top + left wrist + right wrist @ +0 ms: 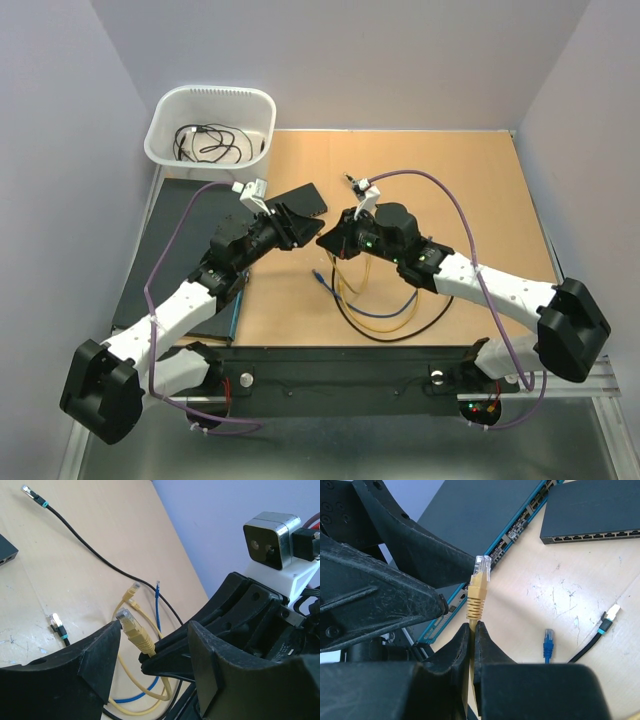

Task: Insert the plug into the switch port

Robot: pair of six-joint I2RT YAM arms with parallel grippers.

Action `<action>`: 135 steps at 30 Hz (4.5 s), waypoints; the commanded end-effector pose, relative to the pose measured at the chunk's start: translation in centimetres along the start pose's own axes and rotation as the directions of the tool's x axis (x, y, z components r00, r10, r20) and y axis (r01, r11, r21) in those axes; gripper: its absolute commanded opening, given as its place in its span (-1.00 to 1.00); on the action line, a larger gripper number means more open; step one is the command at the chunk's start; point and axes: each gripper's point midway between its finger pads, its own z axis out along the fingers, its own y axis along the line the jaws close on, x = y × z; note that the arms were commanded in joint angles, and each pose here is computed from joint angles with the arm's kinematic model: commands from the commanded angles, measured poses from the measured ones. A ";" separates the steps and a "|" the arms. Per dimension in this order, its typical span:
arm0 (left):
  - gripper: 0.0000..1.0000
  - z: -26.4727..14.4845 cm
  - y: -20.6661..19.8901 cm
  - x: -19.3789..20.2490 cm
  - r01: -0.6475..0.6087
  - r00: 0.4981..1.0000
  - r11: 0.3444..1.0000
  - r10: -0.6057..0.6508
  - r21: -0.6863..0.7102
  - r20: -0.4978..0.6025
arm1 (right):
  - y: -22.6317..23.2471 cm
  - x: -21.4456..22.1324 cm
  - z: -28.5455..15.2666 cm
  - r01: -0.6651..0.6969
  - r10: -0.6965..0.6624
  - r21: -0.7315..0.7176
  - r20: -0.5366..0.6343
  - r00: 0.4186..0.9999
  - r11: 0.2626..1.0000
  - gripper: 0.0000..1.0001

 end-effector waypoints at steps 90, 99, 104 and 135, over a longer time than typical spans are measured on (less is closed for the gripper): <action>-1.00 -12.3 -18.5 -3.6 -0.320 0.945 0.510 0.115 0.799 0.305 | 11.2 -5.0 -9.6 0.216 -0.089 -0.565 0.244 0.966 0.796 -0.14; -1.00 -11.9 -18.1 -3.7 -0.340 0.938 0.543 0.136 0.768 0.319 | 12.2 -4.9 -10.6 0.224 -0.092 -0.604 0.242 0.966 0.765 -0.14; -1.00 -12.0 -18.2 -3.7 -0.335 0.940 0.534 0.132 0.776 0.315 | 12.2 -4.5 -10.2 0.205 -0.081 -0.621 0.222 0.972 0.756 -0.15; -1.00 -10.4 -16.7 -2.8 -0.296 0.952 0.578 0.111 0.760 0.286 | 12.5 -5.6 -9.7 0.201 -0.046 -0.628 0.254 0.966 0.752 -0.49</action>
